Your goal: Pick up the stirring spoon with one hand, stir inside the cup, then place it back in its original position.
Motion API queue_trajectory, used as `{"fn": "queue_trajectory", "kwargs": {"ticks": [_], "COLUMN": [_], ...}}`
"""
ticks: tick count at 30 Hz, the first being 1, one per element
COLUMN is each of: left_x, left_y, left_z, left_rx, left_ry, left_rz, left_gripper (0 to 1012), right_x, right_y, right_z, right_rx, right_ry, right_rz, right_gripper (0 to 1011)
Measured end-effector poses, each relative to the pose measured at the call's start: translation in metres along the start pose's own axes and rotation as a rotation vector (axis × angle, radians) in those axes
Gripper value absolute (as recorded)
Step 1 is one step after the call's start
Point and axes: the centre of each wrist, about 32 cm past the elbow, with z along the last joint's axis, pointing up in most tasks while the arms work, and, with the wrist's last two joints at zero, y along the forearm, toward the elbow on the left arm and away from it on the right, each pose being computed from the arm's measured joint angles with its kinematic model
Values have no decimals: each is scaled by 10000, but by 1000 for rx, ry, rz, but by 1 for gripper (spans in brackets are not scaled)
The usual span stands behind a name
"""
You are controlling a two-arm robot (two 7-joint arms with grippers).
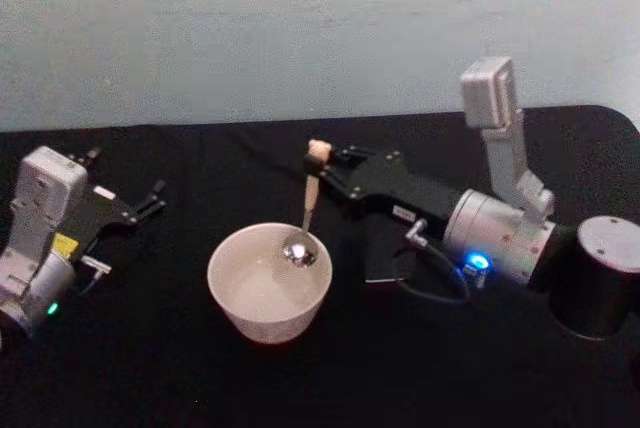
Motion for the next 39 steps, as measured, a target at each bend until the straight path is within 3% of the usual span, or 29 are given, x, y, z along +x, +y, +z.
{"fn": "queue_trajectory", "kwargs": {"ticks": [6,11,21,27,39], "left_x": [0,0,0,0,0], "left_y": [0,0,0,0,0], "left_z": [0,0,0,0,0], "left_rx": [0,0,0,0,0], "left_ry": [0,0,0,0,0], "left_rz": [0,0,0,0,0], "left_gripper": [1001,1001,1001,1001,1001], "right_x": [59,104,295,336,343], "right_y": [-112,-189,-467,-574,-711], "right_z": [182,265,442,463,369], "right_rx": [44,69,161,176,133], "right_ry": [58,88,142,143,116], "right_rz": [-50,-82,-183,-211,-202], "right_gripper": [214,214,214,214,214]}}
